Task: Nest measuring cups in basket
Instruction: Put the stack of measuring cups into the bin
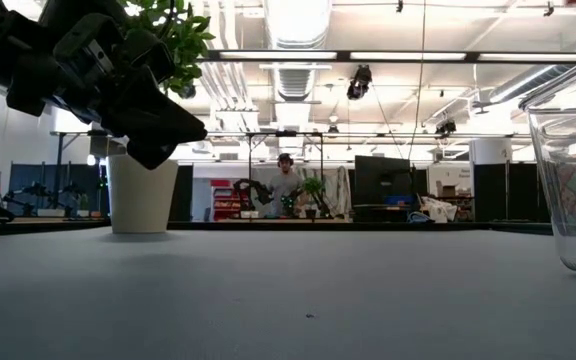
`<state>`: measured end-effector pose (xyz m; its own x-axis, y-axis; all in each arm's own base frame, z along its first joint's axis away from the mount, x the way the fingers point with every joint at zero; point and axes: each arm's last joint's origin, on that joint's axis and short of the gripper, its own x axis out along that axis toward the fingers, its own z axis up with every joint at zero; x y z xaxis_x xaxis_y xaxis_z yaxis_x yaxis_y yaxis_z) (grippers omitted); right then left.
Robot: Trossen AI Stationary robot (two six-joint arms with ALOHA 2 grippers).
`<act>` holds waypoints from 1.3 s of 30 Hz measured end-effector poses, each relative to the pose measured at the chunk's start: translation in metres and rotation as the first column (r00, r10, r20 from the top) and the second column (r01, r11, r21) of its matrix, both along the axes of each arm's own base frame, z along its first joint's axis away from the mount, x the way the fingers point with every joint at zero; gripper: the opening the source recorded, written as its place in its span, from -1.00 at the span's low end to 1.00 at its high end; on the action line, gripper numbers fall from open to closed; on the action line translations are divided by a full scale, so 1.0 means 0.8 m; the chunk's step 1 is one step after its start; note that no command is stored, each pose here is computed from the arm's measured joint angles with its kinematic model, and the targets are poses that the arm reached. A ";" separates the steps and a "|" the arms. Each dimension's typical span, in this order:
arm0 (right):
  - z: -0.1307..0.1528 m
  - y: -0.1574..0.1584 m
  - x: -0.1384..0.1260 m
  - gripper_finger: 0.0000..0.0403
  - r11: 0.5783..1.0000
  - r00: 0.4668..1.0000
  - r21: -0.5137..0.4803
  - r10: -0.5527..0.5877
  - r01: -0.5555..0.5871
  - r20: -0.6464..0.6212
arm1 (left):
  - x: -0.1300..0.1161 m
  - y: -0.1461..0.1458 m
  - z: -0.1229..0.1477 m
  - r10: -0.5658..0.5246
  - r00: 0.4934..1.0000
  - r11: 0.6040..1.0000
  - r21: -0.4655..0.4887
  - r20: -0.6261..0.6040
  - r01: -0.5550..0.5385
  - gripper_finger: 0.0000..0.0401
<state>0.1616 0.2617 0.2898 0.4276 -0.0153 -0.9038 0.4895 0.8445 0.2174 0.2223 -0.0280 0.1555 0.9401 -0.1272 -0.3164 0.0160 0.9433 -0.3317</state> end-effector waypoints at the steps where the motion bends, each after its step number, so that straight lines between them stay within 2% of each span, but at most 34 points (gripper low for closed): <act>1: -0.006 0.005 0.000 -0.39 1.000 1.000 -0.013 0.006 -0.006 -0.007 | 0.000 0.000 0.000 0.000 1.000 1.000 0.000 0.000 0.000 -0.82; 7: -0.052 0.020 0.006 -0.39 0.998 0.998 -0.065 -0.012 0.008 -0.069 | 0.001 0.000 0.001 0.000 1.000 1.000 -0.004 0.003 0.000 -0.82; 13: -0.093 0.014 0.006 -0.39 1.000 0.998 -0.009 0.012 -0.013 -0.069 | 0.004 -0.001 0.007 0.000 1.000 1.000 -0.009 0.028 0.000 -0.82; 18: -0.107 0.000 0.000 -0.39 0.999 0.998 0.040 0.037 -0.035 -0.047 | 0.007 -0.003 0.011 -0.005 0.999 1.000 -0.012 0.040 0.005 -0.82; 24: -0.125 -0.011 -0.008 -0.38 0.995 0.994 0.095 0.032 -0.022 -0.101 | 0.007 -0.003 0.012 -0.005 0.999 1.000 -0.016 0.041 0.006 -0.82; 25: -0.127 -0.012 -0.009 -0.32 0.995 0.993 0.097 0.031 -0.019 -0.117 | 0.007 -0.003 0.012 -0.004 0.999 1.000 -0.019 0.040 0.005 -0.82; 30: -0.123 -0.009 -0.010 0.27 0.992 0.986 0.127 0.046 -0.026 -0.159 | 0.007 -0.003 0.011 -0.002 0.999 1.000 -0.026 0.038 0.003 -0.82; 32: -0.114 -0.005 -0.008 0.42 0.988 0.987 0.150 0.054 -0.030 -0.153 | 0.007 -0.003 0.011 -0.001 0.999 1.000 -0.026 0.037 0.002 -0.82; 35: -0.097 0.000 -0.005 0.51 0.986 0.988 0.163 0.060 -0.036 -0.141 | 0.007 -0.003 0.011 -0.001 0.999 1.000 -0.025 0.032 0.002 -0.82; 39: -0.073 0.003 -0.003 0.50 0.989 0.987 0.143 0.065 -0.044 -0.148 | 0.007 -0.003 0.011 -0.002 0.999 1.000 -0.026 0.033 0.002 -0.82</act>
<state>0.1591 0.2638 0.2311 0.2820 0.1347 -0.9499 0.4802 0.8373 0.2613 0.2279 -0.0306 0.1642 0.9496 -0.1368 -0.2820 0.0291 0.9343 -0.3553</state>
